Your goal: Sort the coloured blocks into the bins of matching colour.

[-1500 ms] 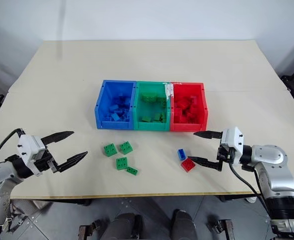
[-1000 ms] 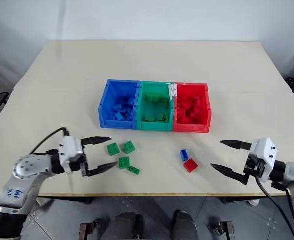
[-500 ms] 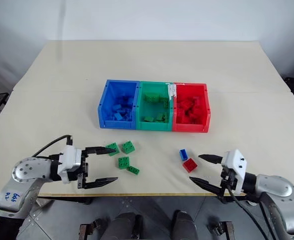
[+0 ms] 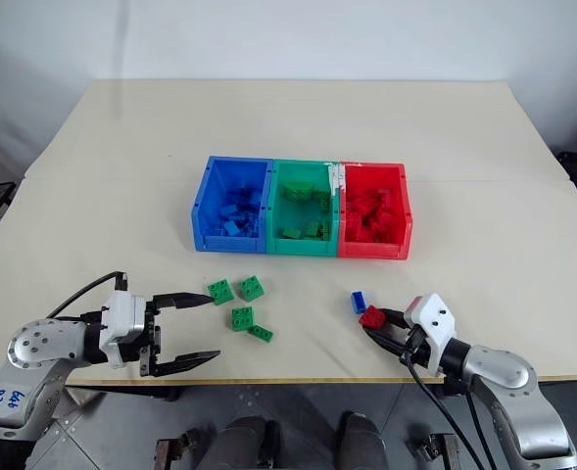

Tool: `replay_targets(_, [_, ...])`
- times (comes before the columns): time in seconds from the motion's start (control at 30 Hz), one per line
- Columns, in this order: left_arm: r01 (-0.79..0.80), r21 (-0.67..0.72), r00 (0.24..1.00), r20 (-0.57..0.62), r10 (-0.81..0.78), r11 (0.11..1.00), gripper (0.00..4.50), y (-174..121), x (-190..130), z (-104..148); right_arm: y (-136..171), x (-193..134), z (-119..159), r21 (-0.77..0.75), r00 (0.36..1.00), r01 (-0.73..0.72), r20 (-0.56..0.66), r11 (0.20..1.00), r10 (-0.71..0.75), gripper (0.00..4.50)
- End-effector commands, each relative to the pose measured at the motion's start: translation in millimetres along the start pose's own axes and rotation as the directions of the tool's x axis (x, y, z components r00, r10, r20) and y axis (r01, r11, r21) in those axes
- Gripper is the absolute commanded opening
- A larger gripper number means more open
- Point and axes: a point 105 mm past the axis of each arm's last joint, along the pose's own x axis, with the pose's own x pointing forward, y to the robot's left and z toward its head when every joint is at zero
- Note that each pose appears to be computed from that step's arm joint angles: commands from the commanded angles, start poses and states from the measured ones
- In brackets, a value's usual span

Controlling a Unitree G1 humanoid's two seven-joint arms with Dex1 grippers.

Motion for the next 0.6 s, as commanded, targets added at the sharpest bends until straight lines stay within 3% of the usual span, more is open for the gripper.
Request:
replay_targets(0.03, [-0.046, 0.045, 0.998, 0.054, 0.044, 0.998, 4.50, 3.6, -0.5, 14.4, -8.6, -12.1, 27.6, 0.005, 0.995, -0.004, 0.104, 1.000, 0.004, 1.46])
replay_targets(0.17, [-0.117, 0.022, 0.991, 0.074, 0.115, 0.993, 4.50, 8.0, -2.7, 14.9, -22.2, -11.2, 64.4, -0.013, 0.981, -0.021, 0.194, 1.000, 0.023, 1.46])
replay_targets(0.27, [-0.175, -0.010, 0.981, 0.085, 0.175, 0.985, 4.50, 11.8, -8.0, 13.4, -51.5, 0.7, 89.1, -0.033, 0.967, 0.060, 0.250, 0.998, -0.050, 1.46])
replay_targets(0.57, [-0.226, -0.069, 0.971, 0.063, 0.230, 0.972, 4.50, 8.6, -20.6, 8.3, -122.4, 41.8, 121.1, -0.041, 0.931, 0.224, 0.305, 0.974, -0.202, 1.46])
replay_targets(0.6, [-0.232, -0.064, 0.969, 0.068, 0.236, 0.971, 4.50, 8.9, -20.7, 9.9, -126.2, 44.8, 122.8, -0.042, 0.928, 0.234, 0.307, 0.971, -0.210, 1.81])
